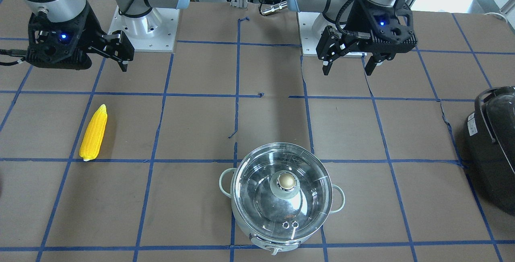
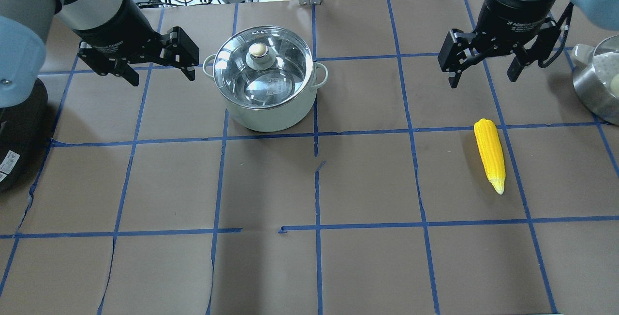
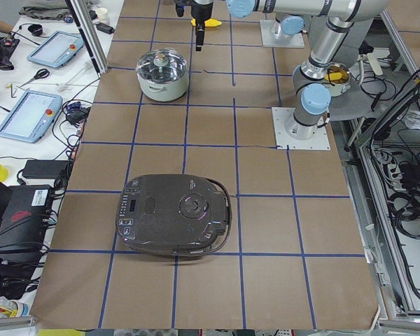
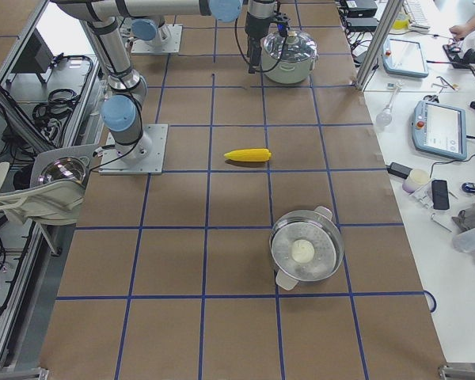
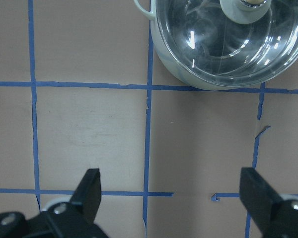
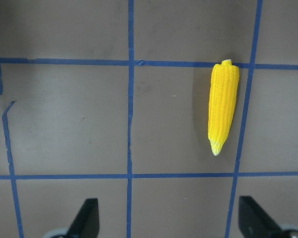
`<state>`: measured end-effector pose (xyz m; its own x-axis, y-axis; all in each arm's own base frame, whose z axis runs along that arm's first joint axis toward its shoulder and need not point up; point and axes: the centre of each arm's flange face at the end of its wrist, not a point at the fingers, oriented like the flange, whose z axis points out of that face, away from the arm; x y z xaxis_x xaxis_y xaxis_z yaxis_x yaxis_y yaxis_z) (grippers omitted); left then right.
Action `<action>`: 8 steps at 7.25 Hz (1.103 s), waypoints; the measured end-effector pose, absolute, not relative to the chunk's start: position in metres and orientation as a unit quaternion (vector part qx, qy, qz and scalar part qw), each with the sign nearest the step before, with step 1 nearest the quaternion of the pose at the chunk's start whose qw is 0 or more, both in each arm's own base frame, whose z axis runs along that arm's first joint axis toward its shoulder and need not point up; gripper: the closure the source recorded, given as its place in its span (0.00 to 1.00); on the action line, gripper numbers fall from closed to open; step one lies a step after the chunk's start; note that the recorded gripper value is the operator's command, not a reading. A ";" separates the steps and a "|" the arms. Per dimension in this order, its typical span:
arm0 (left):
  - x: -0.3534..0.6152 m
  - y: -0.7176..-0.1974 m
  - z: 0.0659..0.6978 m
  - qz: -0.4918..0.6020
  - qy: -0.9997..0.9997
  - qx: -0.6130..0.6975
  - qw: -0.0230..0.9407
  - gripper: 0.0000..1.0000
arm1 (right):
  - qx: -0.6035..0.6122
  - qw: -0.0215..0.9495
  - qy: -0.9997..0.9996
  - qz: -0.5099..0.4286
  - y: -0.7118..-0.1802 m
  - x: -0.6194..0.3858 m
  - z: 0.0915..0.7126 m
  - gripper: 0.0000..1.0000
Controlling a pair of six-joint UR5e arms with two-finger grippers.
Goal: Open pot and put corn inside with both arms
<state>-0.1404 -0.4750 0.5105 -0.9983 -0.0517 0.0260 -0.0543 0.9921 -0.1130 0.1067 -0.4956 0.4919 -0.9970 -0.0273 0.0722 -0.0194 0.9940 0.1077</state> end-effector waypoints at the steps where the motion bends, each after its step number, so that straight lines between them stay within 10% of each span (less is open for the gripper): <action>1: -0.140 -0.475 0.510 0.057 -0.998 0.027 0.011 0.00 | 0.004 0.036 -0.998 -0.054 -0.499 0.100 0.490 0.00; 8: -0.176 -0.592 0.429 0.063 -0.998 0.010 0.013 0.00 | -0.074 0.025 -0.990 -0.114 -0.501 0.017 0.405 0.00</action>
<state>-0.1755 -0.5915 0.4294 -0.9995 -0.0178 0.0264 -0.0210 0.9918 -0.1259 0.0165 -0.5007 0.4051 -0.9879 0.1402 0.0664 0.1517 0.9630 0.2230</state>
